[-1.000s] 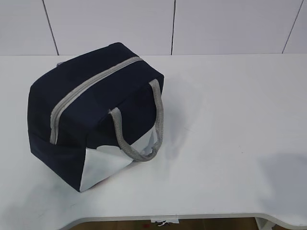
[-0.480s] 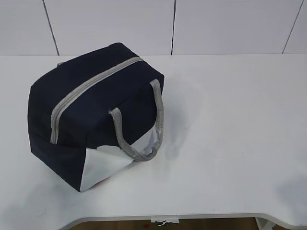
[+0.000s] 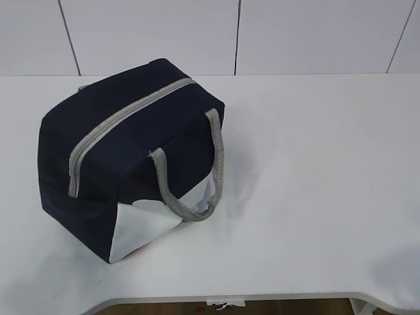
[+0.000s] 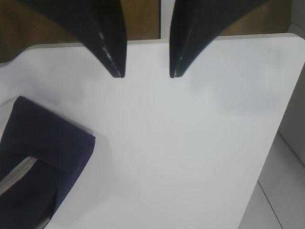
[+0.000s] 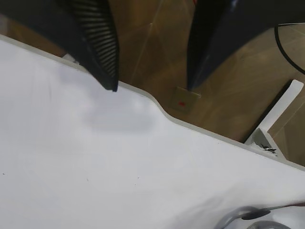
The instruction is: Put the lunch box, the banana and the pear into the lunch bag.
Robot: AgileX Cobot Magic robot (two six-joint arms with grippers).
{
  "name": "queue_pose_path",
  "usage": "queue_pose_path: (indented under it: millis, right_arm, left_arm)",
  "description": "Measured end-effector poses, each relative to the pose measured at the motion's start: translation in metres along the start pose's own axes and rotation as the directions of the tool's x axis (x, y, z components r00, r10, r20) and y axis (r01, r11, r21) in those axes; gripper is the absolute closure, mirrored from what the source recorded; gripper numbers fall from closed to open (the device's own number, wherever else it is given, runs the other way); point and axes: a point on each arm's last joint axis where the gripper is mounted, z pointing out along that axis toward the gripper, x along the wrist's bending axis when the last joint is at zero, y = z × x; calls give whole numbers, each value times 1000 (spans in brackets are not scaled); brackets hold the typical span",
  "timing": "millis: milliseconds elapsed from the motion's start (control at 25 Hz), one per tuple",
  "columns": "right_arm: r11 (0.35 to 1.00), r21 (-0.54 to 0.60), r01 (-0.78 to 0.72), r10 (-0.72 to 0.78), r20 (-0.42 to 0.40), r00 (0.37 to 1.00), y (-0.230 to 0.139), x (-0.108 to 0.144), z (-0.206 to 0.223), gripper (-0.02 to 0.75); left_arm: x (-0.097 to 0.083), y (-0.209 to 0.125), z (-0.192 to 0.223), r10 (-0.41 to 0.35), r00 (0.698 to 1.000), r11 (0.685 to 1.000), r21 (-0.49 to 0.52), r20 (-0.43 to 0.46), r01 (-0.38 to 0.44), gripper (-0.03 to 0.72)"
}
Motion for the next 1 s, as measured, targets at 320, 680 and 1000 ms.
queue_pose_path:
  millis: [320, 680, 1000]
  right_arm:
    - [999, -54, 4, -4, 3, 1000, 2, 0, 10, 383]
    - [998, -62, 5, -4, 6, 1000, 3, 0, 10, 384]
    - [998, -60, -35, 39, 70, 997, 4, 1, 10, 385]
  left_arm:
    - [0, 0, 0, 0, 1000, 1000, 0, 0, 0, 449]
    - [0, 0, 0, 0, 1000, 1000, 0, 0, 0, 449]
    - [0, 0, 0, 4, 1000, 1000, 0, 8, -4, 449]
